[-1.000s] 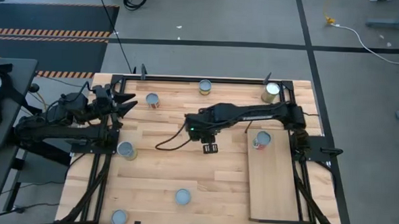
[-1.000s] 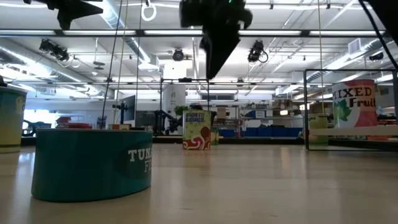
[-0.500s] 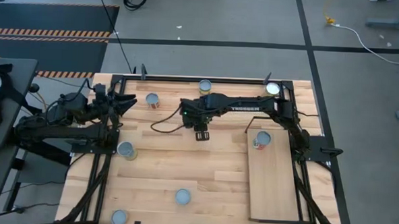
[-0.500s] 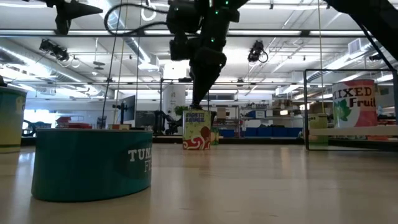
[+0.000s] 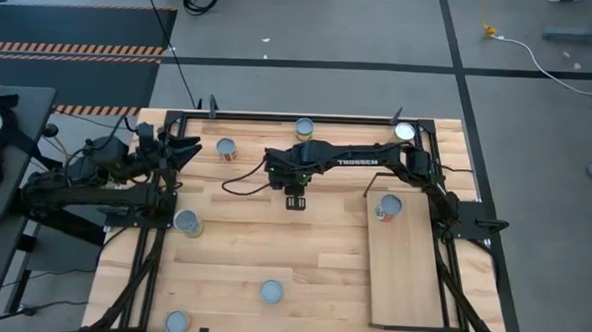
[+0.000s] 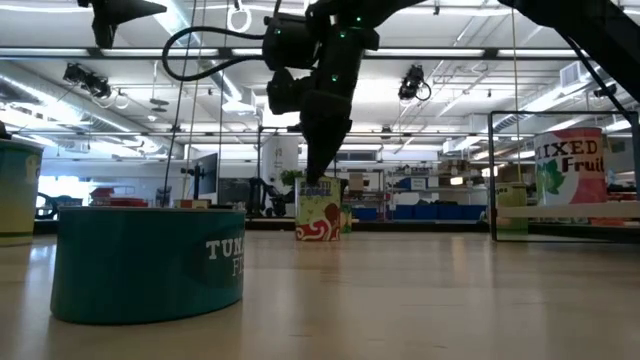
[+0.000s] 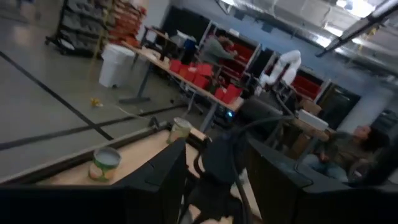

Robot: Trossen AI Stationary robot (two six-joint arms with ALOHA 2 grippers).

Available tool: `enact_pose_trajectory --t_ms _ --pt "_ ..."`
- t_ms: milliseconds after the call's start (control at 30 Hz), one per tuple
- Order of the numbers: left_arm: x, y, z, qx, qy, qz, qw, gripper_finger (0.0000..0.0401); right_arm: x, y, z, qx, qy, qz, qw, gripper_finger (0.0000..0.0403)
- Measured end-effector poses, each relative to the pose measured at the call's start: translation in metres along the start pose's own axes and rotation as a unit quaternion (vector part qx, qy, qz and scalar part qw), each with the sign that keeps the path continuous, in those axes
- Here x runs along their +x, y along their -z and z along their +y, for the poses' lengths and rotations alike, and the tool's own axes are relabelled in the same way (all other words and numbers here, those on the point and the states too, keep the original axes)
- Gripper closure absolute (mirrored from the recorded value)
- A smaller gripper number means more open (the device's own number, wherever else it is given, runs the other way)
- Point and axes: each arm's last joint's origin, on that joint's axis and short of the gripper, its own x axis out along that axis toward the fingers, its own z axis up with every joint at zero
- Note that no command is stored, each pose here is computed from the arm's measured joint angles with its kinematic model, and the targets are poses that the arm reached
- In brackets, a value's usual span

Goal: Pick and place cans onto a shelf
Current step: Put the canned spaghetti sauce on the shelf

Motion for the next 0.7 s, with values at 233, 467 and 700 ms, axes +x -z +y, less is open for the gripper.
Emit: enact_pose_trajectory --t_ms 233,467,700 --pt "0.0 -0.006 -0.002 -0.031 0.007 -0.034 0.999 0.0232 -0.003 0.004 0.0 0.074 -0.021 0.015 0.997 0.0388" --pt "0.0 -0.006 -0.003 -0.041 0.015 -0.029 0.999 0.0232 -0.048 0.015 0.016 0.145 -0.035 0.023 0.989 0.0393" --pt "0.0 -0.006 -0.003 -0.041 0.015 -0.028 0.999 0.0232 -0.15 0.06 0.046 0.239 -0.138 0.056 0.96 0.0393"
